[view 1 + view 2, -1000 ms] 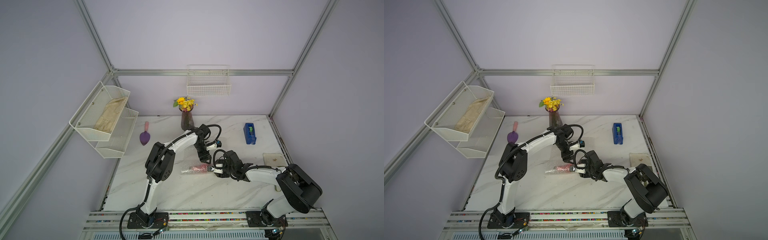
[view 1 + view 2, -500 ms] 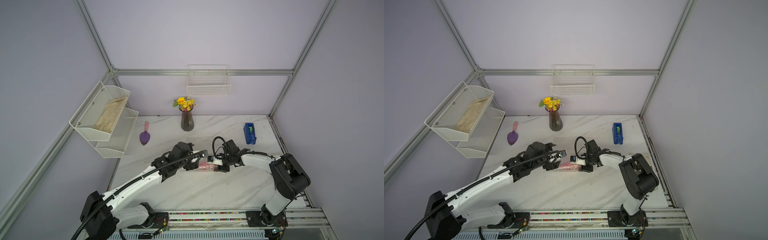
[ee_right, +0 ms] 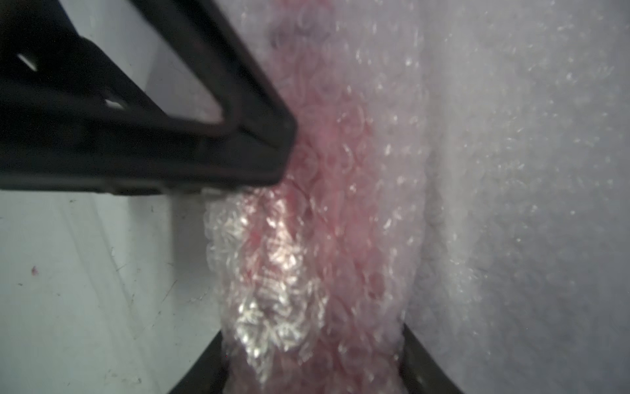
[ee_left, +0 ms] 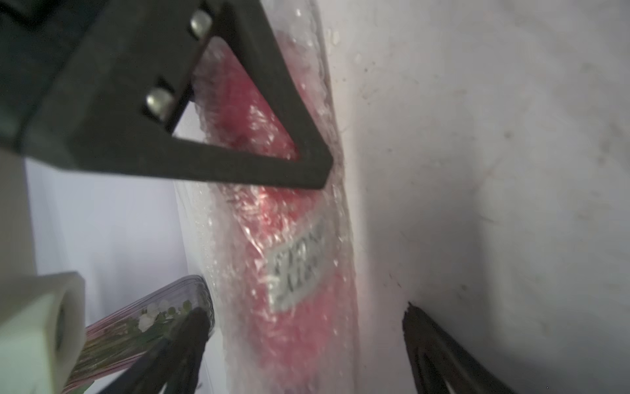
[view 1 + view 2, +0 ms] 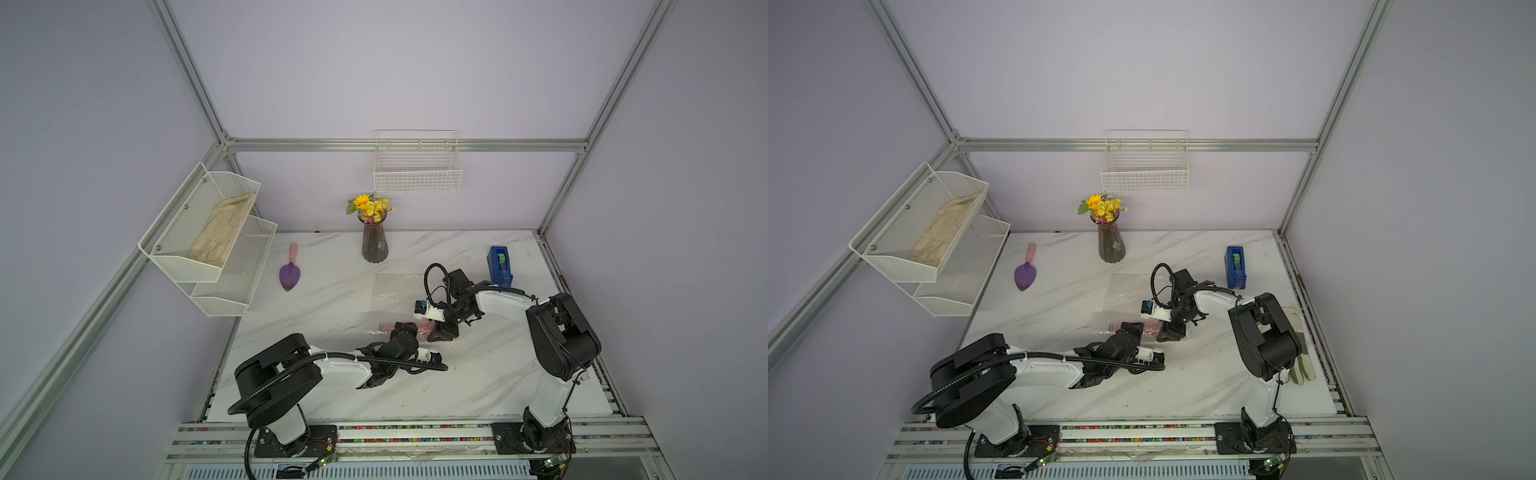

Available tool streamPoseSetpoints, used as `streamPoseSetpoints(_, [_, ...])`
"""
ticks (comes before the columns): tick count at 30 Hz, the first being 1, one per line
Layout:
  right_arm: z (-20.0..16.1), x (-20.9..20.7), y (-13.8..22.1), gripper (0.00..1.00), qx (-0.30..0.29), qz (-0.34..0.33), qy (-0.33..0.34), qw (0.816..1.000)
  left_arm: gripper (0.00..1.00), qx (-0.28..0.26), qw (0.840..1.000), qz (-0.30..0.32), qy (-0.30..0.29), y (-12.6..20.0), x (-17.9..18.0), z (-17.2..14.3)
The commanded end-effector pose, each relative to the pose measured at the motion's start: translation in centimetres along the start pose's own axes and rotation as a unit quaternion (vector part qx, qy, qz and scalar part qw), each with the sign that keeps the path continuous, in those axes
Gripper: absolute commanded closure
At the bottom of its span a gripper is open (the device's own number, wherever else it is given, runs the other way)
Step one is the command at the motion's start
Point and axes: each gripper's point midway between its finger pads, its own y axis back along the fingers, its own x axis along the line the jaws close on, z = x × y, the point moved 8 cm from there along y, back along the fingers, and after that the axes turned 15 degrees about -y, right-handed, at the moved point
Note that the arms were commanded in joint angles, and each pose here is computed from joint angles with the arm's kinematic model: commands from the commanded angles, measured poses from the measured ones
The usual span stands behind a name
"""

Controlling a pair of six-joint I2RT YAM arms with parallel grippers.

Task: Wrap wine bottles in bubble wrap
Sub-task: Wrap the wine bottle in bubble wrap.

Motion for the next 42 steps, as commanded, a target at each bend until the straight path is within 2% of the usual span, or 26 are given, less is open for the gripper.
streamPoseSetpoints(1, [-3.2,1.5,-1.1,0.81,0.073,0.053,-0.05,0.995,0.15,0.004,1.0,0.006,-0.002,-1.6,1.2,0.4])
streamPoseSetpoints(4, [-2.9,1.5,-0.8,0.79,0.065,0.048,-0.04,0.996,0.27,0.004,0.999,-0.03,0.02,-2.8,1.2,0.1])
streamPoseSetpoints(7, [-2.7,1.2,-0.4,0.74,0.058,0.039,-0.042,0.997,0.48,0.001,0.997,-0.076,0.024,-3.5,0.8,-0.1])
streamPoseSetpoints(8, [-2.5,1.0,-0.1,0.69,0.046,0.038,-0.048,0.997,0.54,-0.001,0.995,-0.098,0.027,-3.7,0.6,-0.3])
streamPoseSetpoints(10, [-1.5,0.6,0.7,0.51,0.007,0.026,-0.06,0.998,0.61,-0.004,0.99,-0.135,0.035,-3.8,0.0,-0.5])
streamPoseSetpoints(11, [-0.8,0.3,1.3,0.39,-0.019,0.017,-0.069,0.997,0.65,-0.009,0.987,-0.155,0.039,-3.8,-0.3,-0.5])
streamPoseSetpoints(13, [0.6,-0.6,2.7,0.23,-0.067,-0.017,-0.101,0.992,0.67,-0.015,0.983,-0.177,0.051,-3.8,-0.6,-0.6])
streamPoseSetpoints(15, [1.8,-1.1,5.2,0.03,-0.124,-0.046,-0.121,0.984,0.68,-0.019,0.977,-0.201,0.065,-3.8,-0.6,-0.6])
streamPoseSetpoints(17, [2.8,-1.0,8.2,0.03,-0.186,-0.071,-0.113,0.973,0.68,-0.027,0.971,-0.226,0.076,-3.7,-0.5,-0.6])
streamPoseSetpoints(20, [3.1,-0.3,13.0,0.03,-0.272,-0.147,-0.094,0.946,0.68,-0.037,0.96,-0.259,0.095,-3.5,0.0,-0.7])
streamPoseSetpoints(23, [2.4,1.7,17.0,0.03,-0.327,-0.206,-0.065,0.92,0.69,-0.044,0.952,-0.281,0.114,-3.5,0.5,-1.0])
streamPoseSetpoints(25, [1.9,3.1,18.2,0.03,-0.341,-0.217,-0.051,0.913,0.69,-0.046,0.948,-0.29,0.121,-3.7,0.7,-1.1])
streamPoseSetpoints(28, [1.0,3.7,19.1,0.03,-0.332,-0.258,-0.067,0.905,0.69,-0.054,0.936,-0.322,0.134,-4.0,0.9,-1.2])
streamPoseSetpoints(30, [0.0,3.9,19.8,0.03,-0.324,-0.319,-0.078,0.887,0.69,-0.062,0.92,-0.356,0.153,-4.2,1.3,-1.4])
streamPoseSetpoints(33, [-1.5,5.8,21.2,0.03,-0.346,-0.387,-0.033,0.854,0.68,-0.079,0.89,-0.406,0.19,-4.4,2.0,-2.0])
streamPoseSetpoints(34, [-1.7,6.7,21.5,0.03,-0.353,-0.392,-0.01,0.849,0.68,-0.081,0.881,-0.422,0.2,-4.4,2.2,-2.3])
streamPoseSetpoints(36, [-2.3,8.7,21.2,0.03,-0.357,-0.367,0.043,0.858,0.68,-0.084,0.856,-0.461,0.219,-4.6,2.4,-2.8])
streamPoseSetpoints(38, [-3.1,9.8,20.0,0.03,-0.315,-0.331,0.087,0.885,0.68,-0.083,0.829,-0.5,0.235,-4.8,2.5,-3.2])
streamPoseSetpoints(41, [-4.2,10.3,17.4,0.05,-0.231,-0.272,0.097,0.929,0.68,-0.09,0.785,-0.554,0.262,-5.3,2.8,-3.8])
streamPoseSetpoints(42, [-4.5,10.3,16.4,0.06,-0.199,-0.267,0.1,0.938,0.68,-0.093,0.771,-0.568,0.272,-5.5,2.8,-3.9])
